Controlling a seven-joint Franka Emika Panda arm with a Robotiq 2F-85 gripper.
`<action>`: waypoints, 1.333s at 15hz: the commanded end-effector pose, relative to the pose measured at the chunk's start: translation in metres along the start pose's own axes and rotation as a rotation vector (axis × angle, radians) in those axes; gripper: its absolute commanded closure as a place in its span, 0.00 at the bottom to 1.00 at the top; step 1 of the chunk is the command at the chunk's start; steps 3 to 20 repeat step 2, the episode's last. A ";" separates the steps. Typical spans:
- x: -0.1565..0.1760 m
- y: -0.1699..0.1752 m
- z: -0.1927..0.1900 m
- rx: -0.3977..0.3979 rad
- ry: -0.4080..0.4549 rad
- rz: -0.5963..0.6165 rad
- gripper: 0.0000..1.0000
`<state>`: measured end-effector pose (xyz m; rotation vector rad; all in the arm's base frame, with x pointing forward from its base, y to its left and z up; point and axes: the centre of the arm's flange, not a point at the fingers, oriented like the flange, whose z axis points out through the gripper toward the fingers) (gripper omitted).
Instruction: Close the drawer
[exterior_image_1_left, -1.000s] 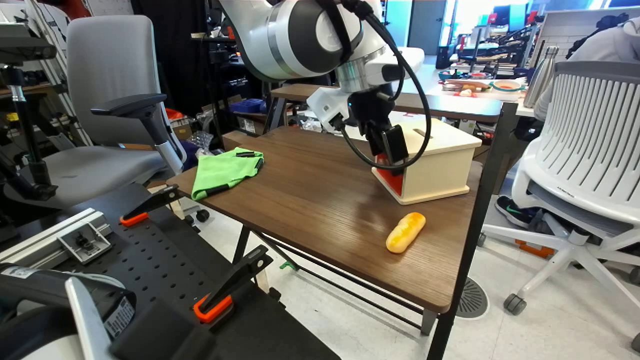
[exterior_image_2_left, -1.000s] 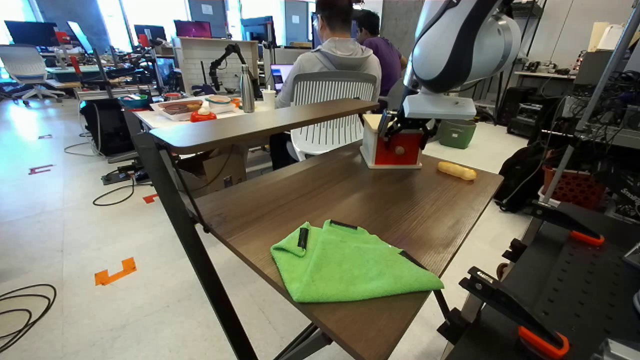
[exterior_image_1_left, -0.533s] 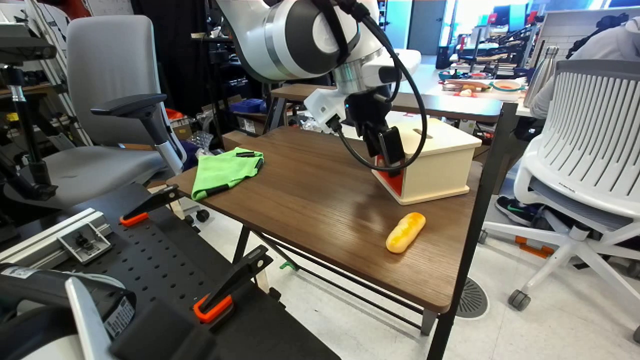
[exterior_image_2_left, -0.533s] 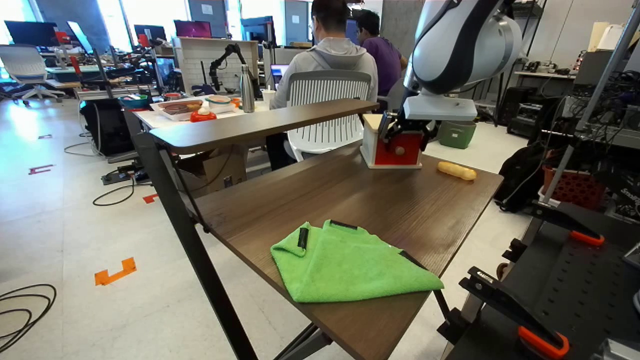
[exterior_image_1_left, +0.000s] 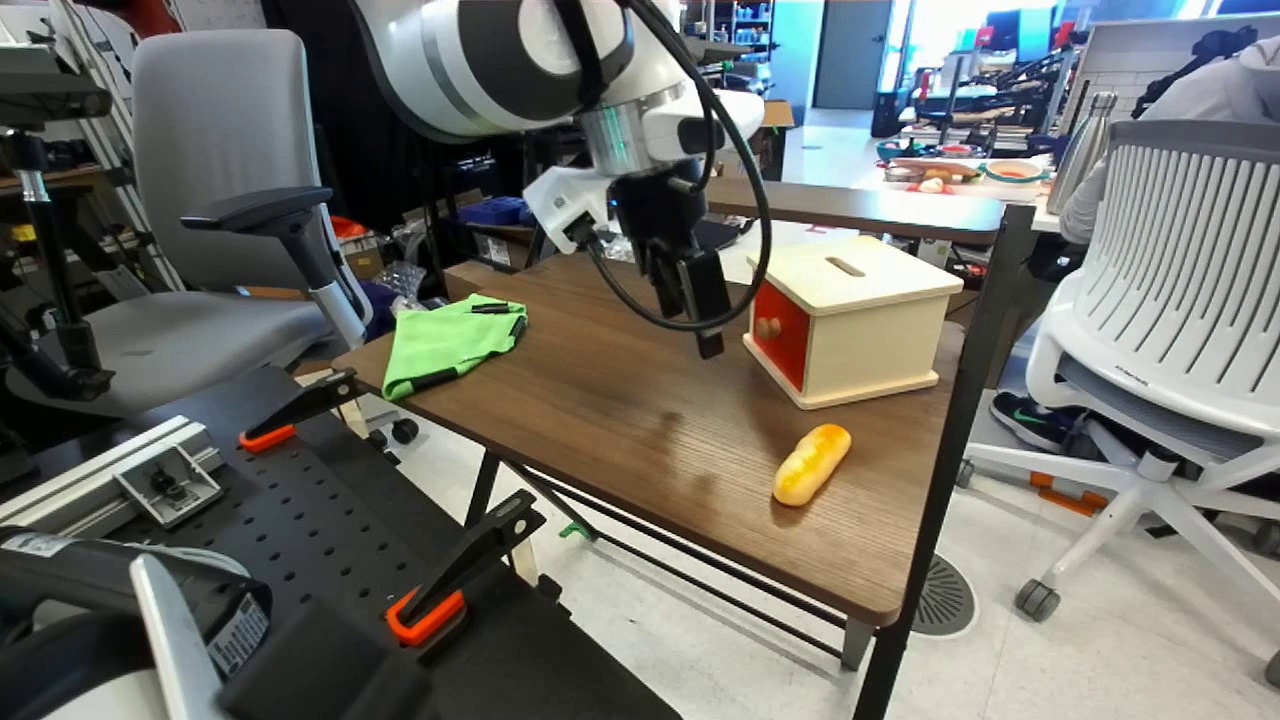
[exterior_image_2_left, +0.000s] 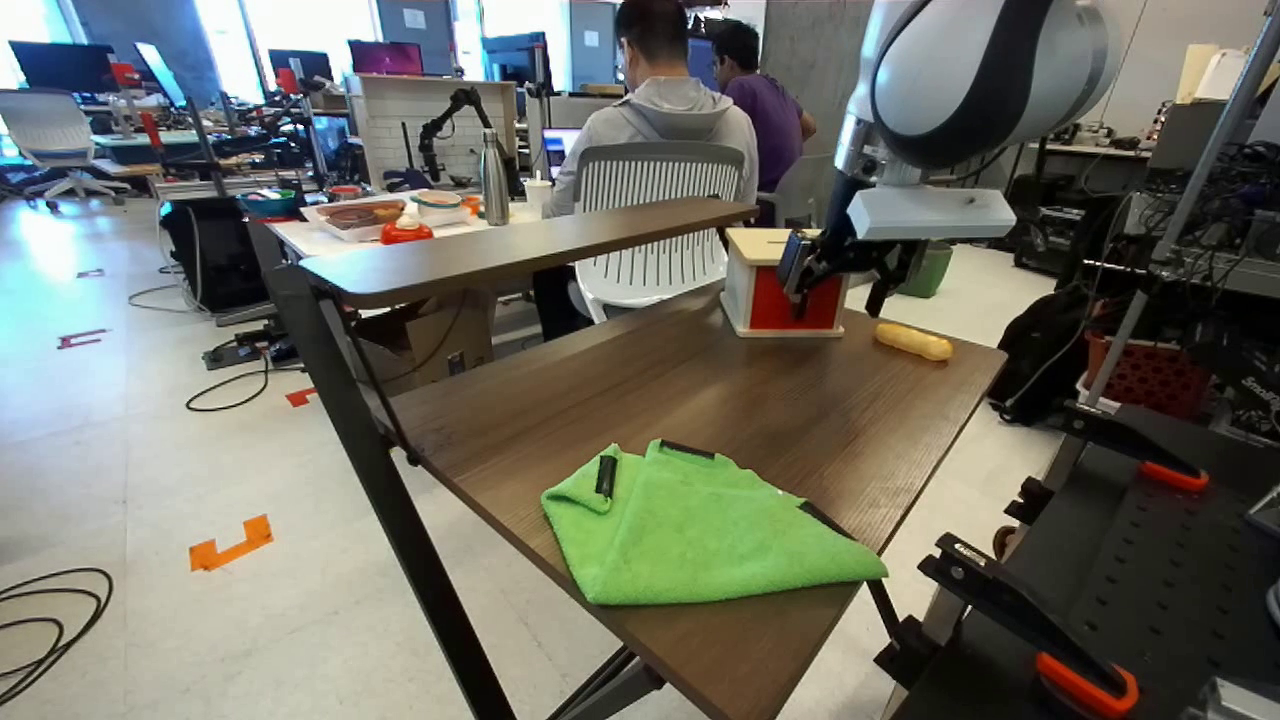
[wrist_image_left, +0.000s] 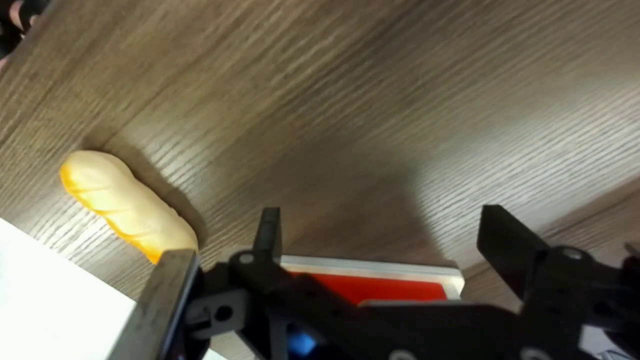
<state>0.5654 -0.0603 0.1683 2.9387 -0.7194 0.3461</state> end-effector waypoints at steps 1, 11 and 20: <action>-0.005 -0.001 -0.005 0.004 -0.004 -0.004 0.00; -0.005 -0.001 -0.006 0.005 -0.003 -0.003 0.00; -0.005 -0.001 -0.006 0.005 -0.003 -0.003 0.00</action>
